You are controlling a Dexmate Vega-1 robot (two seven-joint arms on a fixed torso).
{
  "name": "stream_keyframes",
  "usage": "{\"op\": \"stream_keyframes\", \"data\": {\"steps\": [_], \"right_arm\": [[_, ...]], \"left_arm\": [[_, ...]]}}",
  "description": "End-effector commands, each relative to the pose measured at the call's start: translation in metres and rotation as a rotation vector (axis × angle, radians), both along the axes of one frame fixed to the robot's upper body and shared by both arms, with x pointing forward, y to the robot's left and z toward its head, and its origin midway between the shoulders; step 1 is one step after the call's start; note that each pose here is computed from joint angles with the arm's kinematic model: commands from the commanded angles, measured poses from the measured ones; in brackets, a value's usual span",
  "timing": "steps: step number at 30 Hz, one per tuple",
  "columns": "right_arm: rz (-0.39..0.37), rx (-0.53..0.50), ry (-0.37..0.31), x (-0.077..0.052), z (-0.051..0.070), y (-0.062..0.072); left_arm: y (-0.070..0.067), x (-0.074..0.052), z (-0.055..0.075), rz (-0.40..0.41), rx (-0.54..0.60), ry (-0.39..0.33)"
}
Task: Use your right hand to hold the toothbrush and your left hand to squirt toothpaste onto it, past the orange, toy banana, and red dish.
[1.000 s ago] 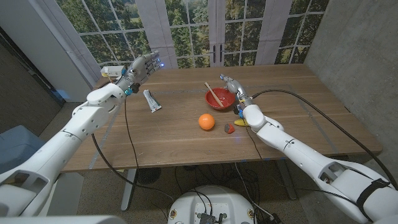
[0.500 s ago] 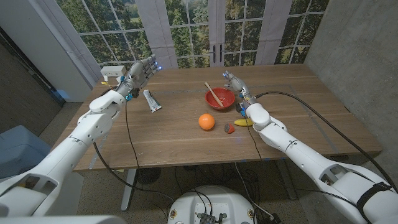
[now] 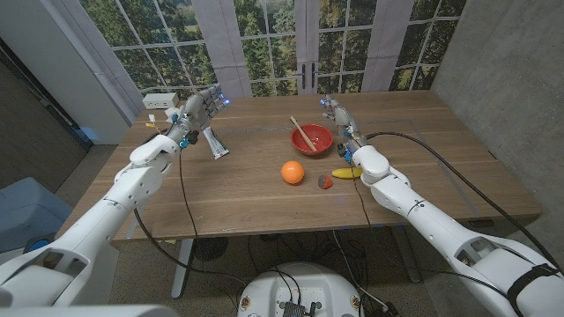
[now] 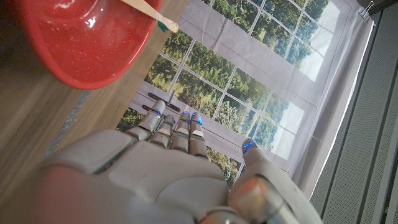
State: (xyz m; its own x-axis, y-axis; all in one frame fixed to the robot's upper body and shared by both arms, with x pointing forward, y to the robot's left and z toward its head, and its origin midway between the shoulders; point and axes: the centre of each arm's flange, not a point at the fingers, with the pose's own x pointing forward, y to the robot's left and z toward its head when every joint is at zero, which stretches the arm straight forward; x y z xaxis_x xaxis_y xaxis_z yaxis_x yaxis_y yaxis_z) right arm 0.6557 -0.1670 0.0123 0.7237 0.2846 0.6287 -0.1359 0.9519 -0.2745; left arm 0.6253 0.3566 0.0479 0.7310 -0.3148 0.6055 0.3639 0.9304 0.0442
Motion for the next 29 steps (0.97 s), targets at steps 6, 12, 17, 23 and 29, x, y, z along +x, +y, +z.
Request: {"op": "stream_keyframes", "data": {"steps": [6, 12, 17, 23, 29], "right_arm": [[0.094, 0.09, -0.015, -0.008, 0.006, -0.017], [0.126, 0.155, -0.019, -0.01, 0.009, -0.027], [0.135, 0.208, -0.038, -0.014, 0.013, -0.038], [0.118, 0.249, -0.053, -0.015, 0.016, -0.047], [0.096, 0.283, -0.063, -0.013, 0.016, -0.051]], "left_arm": [[-0.001, 0.002, -0.01, 0.001, -0.024, 0.0], [0.0, 0.003, -0.013, -0.005, -0.026, 0.0], [0.002, 0.003, -0.014, 0.0, -0.013, 0.003], [0.007, 0.006, -0.019, 0.005, -0.019, 0.029], [0.016, 0.015, -0.026, 0.008, -0.023, 0.068]]}}
